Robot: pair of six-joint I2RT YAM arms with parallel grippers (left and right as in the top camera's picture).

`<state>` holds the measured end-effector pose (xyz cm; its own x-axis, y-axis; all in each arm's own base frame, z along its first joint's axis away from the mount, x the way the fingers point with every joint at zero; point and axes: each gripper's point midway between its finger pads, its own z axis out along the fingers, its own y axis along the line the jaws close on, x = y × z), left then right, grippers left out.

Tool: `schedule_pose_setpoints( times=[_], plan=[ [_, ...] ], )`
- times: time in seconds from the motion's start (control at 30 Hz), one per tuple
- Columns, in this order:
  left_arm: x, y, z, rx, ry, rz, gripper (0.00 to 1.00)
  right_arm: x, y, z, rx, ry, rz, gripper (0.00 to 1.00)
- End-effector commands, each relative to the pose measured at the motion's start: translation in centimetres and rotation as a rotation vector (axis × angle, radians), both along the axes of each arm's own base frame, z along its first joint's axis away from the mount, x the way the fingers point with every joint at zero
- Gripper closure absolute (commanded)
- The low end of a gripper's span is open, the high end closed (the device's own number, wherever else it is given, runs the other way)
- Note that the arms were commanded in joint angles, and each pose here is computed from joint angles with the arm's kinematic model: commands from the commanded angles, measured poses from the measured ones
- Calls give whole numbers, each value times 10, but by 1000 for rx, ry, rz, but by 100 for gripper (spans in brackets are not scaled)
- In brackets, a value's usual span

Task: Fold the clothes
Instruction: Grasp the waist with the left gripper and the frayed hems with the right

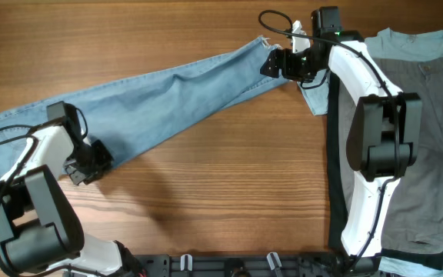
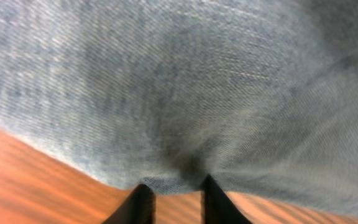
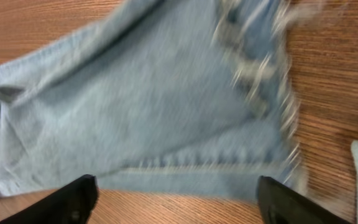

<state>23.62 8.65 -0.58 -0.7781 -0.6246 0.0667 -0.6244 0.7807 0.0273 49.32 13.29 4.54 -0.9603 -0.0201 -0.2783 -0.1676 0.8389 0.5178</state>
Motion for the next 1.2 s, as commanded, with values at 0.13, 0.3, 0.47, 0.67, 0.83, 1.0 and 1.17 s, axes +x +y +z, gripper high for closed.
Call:
schedule_pose_setpoints(
  times=[0.13, 0.3, 0.47, 0.67, 0.83, 1.0, 1.17],
  plan=[
    [-61, 76, -11, 188, 147, 359, 80, 4, 7, 3, -120, -59, 15, 26],
    [-53, 74, -15, 102, 83, 387, 53, -15, 52, 0, -120, -110, 229, 41],
    [-51, 74, -15, 97, 76, 388, 33, 2, 54, -14, -298, -244, 279, 44],
    [-27, 70, 12, 20, -6, 371, 34, 11, 56, -20, -300, -311, 285, 60],
    [-13, 78, 54, 64, -123, 369, 33, 9, 56, -18, -281, -275, 226, 96],
    [-5, 84, 95, 134, -266, 367, 30, -11, 45, 30, -276, -239, 190, 96],
    [-5, 84, 104, 148, -297, 366, 28, -53, 33, 29, -285, -45, 150, 57]
  ],
)
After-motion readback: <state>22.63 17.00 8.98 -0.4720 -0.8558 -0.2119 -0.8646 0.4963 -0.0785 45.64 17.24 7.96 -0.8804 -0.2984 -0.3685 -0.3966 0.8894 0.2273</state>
